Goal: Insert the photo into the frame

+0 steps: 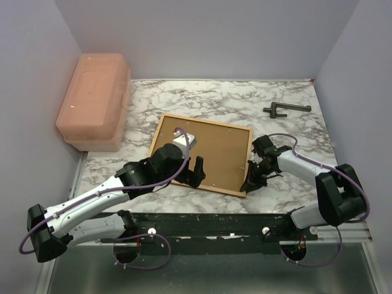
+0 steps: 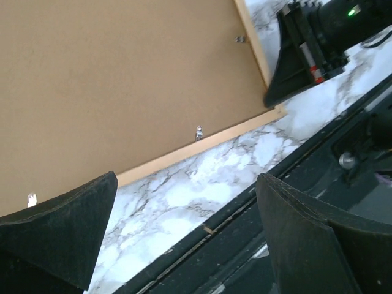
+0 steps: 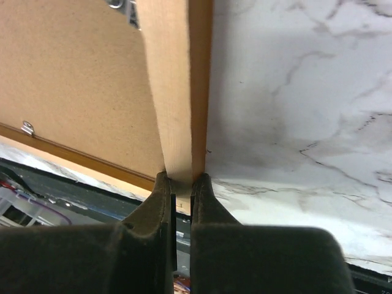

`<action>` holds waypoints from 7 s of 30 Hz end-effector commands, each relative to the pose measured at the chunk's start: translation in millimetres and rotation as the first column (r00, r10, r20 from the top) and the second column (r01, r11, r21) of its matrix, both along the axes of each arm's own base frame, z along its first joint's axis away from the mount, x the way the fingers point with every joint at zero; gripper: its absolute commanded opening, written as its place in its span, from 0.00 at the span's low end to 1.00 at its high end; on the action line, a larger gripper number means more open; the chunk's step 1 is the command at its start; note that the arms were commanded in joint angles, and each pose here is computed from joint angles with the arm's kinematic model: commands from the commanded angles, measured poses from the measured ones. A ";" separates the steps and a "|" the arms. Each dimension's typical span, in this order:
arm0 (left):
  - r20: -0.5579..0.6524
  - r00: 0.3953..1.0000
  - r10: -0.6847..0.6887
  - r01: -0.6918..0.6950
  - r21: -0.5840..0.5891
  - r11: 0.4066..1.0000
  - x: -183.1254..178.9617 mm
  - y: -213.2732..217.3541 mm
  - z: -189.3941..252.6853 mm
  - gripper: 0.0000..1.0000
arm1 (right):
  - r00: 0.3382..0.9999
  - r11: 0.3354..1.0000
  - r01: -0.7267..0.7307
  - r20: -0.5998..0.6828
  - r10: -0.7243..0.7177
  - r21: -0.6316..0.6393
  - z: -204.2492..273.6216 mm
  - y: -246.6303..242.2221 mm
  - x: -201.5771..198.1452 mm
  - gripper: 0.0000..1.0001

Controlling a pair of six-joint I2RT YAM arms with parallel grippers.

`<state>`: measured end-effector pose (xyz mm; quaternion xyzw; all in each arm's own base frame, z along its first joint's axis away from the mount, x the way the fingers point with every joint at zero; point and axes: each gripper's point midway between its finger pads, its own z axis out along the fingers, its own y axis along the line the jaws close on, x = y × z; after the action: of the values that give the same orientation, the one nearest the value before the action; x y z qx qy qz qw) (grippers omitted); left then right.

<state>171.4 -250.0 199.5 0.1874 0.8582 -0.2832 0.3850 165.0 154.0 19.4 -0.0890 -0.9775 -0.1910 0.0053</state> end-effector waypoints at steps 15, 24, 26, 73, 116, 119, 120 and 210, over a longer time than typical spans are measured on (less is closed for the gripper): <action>0.230 0.927 -0.297 0.126 0.554 0.823 -2.3 -33.3 -34.9 0.99 | 0.996 0.996 -0.034 0.090 0.027 0.079 94.7 13.4 17.8 0.00; 0.286 0.877 -0.385 0.044 0.751 0.659 -0.7 -40.5 -64.7 0.96 | 0.991 0.988 -0.061 0.125 0.044 0.143 138.3 21.7 17.2 0.00; 0.315 0.878 -0.361 -0.019 0.776 0.630 6.1 -37.3 -66.4 0.94 | 0.990 0.985 -0.067 0.132 0.046 0.158 145.3 23.4 16.2 0.00; 0.544 0.797 -0.261 -0.169 0.616 0.769 15.6 18.8 72.2 0.12 | 0.400 0.937 -0.332 0.916 0.039 0.105 356.2 27.9 82.5 1.00; 0.413 0.843 -0.345 0.097 0.513 0.853 -21.5 8.0 79.7 0.12 | -0.667 0.150 -0.744 0.736 -0.112 -0.651 334.6 134.5 -1.1 0.78; 0.413 0.843 -0.345 0.101 0.508 0.856 -22.3 7.5 80.2 0.12 | -0.684 0.107 -0.728 0.727 -0.062 -0.677 318.8 144.6 -0.8 0.69; 0.411 0.843 -0.346 0.104 0.506 0.856 -22.9 7.4 80.4 0.12 | -0.689 0.096 -0.724 0.723 -0.052 -0.683 315.3 145.9 -0.9 0.66; -0.458 0.852 0.254 -0.319 -0.069 0.945 -41.6 25.5 -69.8 0.97 | 0.780 0.964 0.249 0.570 -0.258 0.096 36.6 -57.1 114.0 0.58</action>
<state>132.2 -225.1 135.7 -0.0216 0.9186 -0.3085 0.2462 262.9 146.8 79.8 -0.1234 -0.8879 -0.3518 -0.2694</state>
